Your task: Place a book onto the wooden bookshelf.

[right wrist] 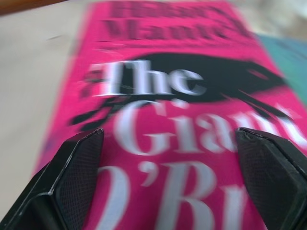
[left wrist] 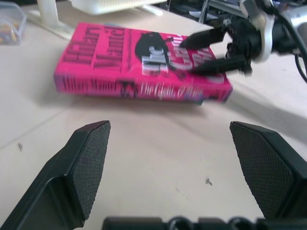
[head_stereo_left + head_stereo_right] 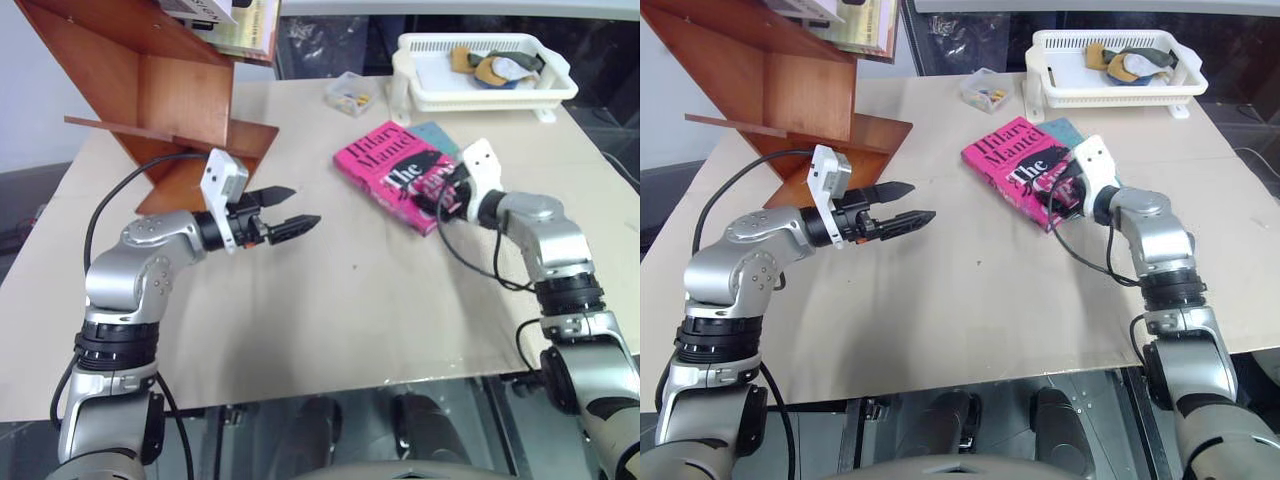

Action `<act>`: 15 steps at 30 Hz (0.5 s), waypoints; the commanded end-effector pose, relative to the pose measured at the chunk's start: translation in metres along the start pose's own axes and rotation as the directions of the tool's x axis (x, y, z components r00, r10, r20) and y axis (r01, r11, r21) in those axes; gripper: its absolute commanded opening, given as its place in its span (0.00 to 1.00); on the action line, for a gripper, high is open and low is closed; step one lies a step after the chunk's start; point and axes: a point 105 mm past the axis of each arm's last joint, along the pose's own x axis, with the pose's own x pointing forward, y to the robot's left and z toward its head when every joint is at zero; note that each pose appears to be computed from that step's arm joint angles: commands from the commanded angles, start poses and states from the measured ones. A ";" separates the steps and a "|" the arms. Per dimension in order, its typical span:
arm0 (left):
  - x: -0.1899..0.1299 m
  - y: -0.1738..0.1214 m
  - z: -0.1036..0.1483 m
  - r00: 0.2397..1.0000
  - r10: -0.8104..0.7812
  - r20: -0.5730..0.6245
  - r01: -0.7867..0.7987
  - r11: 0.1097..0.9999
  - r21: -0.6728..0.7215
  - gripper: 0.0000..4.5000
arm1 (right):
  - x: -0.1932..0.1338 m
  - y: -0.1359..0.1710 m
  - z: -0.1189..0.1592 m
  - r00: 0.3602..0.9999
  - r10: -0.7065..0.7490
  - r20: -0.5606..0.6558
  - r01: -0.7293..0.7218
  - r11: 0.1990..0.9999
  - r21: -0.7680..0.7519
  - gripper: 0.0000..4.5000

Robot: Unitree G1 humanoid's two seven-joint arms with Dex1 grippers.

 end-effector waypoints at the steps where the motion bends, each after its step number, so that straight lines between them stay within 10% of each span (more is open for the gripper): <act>1: -0.002 -0.004 0.014 0.999 -0.007 0.038 0.005 0.998 0.058 0.98 | -0.006 -0.015 0.003 0.999 -0.046 0.003 0.046 0.997 0.063 1.00; 10: -0.002 -0.004 0.013 0.999 -0.007 0.046 0.005 0.999 0.054 0.98 | -0.014 -0.014 0.009 1.000 0.024 0.018 -0.024 1.000 0.010 1.00; 15: -0.001 -0.005 0.013 0.999 -0.007 0.047 0.004 0.999 0.050 0.98 | -0.026 0.038 0.026 0.950 0.310 0.025 -0.299 0.932 -0.205 1.00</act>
